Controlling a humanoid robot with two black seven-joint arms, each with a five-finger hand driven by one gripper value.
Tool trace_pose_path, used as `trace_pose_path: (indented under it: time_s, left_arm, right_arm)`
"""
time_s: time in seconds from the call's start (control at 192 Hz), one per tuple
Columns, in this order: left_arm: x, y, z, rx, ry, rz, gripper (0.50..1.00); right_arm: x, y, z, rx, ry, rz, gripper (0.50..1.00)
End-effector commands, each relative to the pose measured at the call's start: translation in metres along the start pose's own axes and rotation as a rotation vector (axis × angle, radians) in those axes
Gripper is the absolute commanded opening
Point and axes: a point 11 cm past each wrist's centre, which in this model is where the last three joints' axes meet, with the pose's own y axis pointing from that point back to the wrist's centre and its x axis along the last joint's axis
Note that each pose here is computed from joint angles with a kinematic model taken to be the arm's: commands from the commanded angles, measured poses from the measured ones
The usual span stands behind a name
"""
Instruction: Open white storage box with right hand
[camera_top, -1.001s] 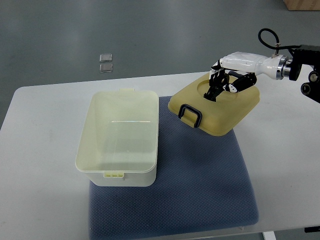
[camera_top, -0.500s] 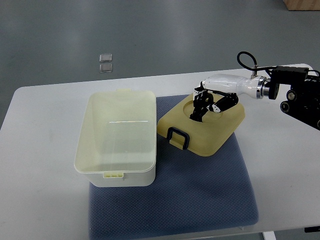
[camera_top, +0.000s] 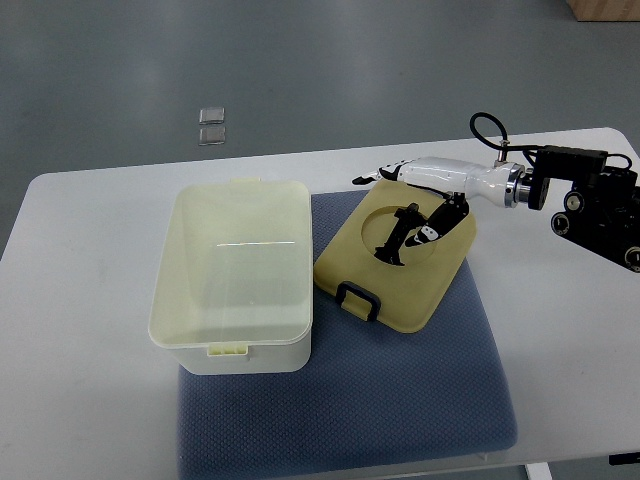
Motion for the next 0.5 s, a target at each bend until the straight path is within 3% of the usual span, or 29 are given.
trace_pose_path:
  time_s: [0.0, 0.219, 0.495]
  left_arm:
    - [0.000, 0.000, 0.000, 0.000, 0.000, 0.001, 1.000]
    - [0.000, 0.000, 0.000, 0.000, 0.000, -0.001, 1.000]
    - [0.000, 0.000, 0.000, 0.000, 0.000, 0.001, 1.000]
  right_arm:
    - [0.021, 0.001, -0.004, 0.019, -0.080, 0.096, 0.917]
    - [0.061, 0.001, -0.014, 0.129, -0.430, 0.341, 0.917]
    - [0.059, 0.016, 0.040, 0.097, -0.904, 0.691, 0.919]
